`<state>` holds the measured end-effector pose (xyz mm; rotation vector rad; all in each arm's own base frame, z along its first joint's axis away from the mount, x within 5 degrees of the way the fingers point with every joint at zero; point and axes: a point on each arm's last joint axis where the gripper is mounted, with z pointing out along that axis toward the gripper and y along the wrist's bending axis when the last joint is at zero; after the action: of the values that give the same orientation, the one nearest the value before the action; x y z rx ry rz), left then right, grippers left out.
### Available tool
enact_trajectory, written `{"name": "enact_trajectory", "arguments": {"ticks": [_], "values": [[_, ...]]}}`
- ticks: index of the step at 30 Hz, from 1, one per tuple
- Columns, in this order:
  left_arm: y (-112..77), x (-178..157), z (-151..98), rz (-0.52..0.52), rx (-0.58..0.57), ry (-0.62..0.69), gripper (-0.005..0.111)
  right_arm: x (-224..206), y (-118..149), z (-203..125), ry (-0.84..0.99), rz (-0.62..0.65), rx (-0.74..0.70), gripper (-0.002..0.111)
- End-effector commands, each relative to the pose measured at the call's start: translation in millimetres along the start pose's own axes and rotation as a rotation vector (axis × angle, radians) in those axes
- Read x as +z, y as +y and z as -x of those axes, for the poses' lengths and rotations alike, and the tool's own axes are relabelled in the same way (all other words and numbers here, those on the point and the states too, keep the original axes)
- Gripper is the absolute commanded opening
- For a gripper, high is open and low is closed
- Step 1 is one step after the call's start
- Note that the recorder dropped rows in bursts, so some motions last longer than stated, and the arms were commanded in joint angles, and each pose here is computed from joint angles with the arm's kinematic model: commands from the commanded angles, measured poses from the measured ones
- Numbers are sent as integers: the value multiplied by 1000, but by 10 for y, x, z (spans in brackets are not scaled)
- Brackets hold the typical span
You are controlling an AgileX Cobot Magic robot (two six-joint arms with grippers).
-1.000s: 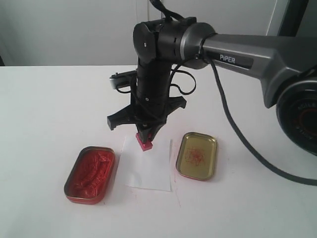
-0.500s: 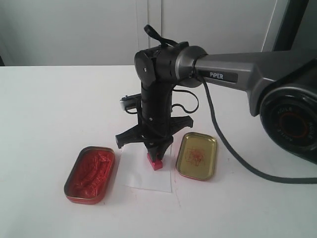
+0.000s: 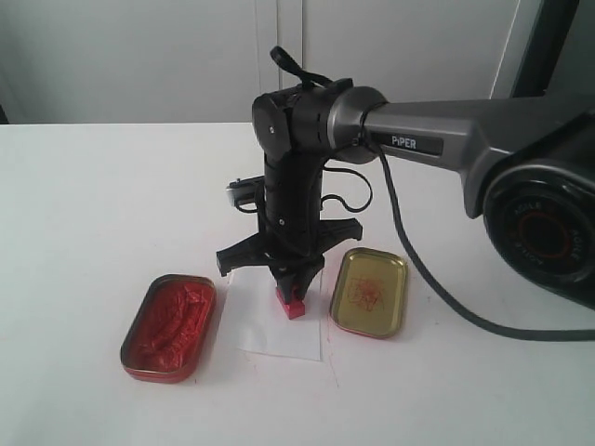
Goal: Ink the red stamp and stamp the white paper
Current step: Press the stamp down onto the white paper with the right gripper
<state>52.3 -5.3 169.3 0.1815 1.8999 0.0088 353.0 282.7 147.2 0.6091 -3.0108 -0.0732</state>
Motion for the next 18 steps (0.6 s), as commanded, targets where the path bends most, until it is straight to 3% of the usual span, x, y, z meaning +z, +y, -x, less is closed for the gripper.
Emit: {"name": "enact_trajectory", "arguments": {"ticks": [1,18], "values": [[-2,2,-10,-1,0,1,0,392,-2,-6,81,-27,7,0],[-2,2,-10,-1,0,1,0,731,12,-10,140,-46,2,0]]}}
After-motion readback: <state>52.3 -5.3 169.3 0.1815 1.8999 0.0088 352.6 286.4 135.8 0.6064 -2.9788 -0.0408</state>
